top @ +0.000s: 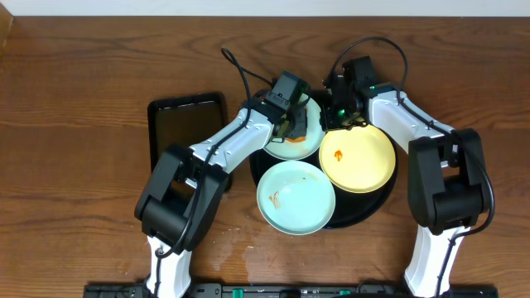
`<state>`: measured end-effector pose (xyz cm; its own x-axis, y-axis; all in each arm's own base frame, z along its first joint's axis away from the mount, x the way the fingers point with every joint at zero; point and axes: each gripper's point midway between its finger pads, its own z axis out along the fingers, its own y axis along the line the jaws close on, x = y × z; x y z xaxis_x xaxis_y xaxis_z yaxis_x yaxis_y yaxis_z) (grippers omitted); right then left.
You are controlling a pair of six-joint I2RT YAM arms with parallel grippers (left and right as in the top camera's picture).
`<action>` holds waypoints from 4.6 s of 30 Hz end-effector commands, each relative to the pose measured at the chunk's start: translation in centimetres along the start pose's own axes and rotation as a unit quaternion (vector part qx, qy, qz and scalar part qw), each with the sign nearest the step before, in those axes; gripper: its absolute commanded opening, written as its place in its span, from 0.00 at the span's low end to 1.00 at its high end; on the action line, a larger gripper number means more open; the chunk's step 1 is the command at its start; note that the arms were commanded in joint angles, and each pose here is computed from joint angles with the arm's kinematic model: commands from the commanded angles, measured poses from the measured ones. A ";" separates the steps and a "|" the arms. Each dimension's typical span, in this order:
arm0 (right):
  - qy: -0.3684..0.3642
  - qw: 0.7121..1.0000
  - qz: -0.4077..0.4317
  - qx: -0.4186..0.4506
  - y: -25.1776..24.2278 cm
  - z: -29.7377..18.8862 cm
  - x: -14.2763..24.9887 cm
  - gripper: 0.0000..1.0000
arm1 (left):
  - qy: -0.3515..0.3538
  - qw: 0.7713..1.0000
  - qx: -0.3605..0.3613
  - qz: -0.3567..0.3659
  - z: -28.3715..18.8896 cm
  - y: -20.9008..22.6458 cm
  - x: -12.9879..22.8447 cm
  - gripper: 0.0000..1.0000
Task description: Clean dirty plates on tray and stack at the side
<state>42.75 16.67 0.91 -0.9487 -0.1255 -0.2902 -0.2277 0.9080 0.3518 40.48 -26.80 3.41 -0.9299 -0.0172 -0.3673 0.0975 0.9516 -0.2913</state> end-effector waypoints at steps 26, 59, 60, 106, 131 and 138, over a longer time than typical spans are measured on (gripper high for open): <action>0.042 0.998 0.038 0.034 -1.3 0.3 2.0 0.01 | -0.169 0.920 -0.341 0.094 -11.8 9.1 -8.7 0.07; 0.019 0.998 -0.057 0.026 -0.5 -1.8 0.8 0.01 | 0.048 0.985 -0.078 -0.149 -11.4 16.9 0.2 0.45; 0.019 0.998 -0.057 0.026 -0.5 -1.8 0.8 0.01 | 0.045 0.987 -0.058 -0.145 -11.4 16.0 -0.1 0.45; -0.002 0.978 -0.108 -0.178 4.9 -3.4 0.6 0.22 | 0.064 0.996 -0.036 -0.041 -1.6 12.0 1.6 0.08; 0.032 0.958 -0.092 -0.268 7.0 -2.3 2.5 0.26 | 0.064 0.997 -0.032 -0.042 -1.2 12.0 1.6 0.08; 0.042 0.957 -0.096 -0.272 7.6 -1.7 3.0 0.18 | 0.064 0.997 -0.032 -0.042 -1.2 12.0 1.6 0.08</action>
<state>39.32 19.92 3.78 -0.9028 -0.2812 -0.3254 -0.4298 0.6201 0.6564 39.96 -16.66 2.18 -0.9679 -0.0518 -0.2459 0.0325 0.9445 -0.3269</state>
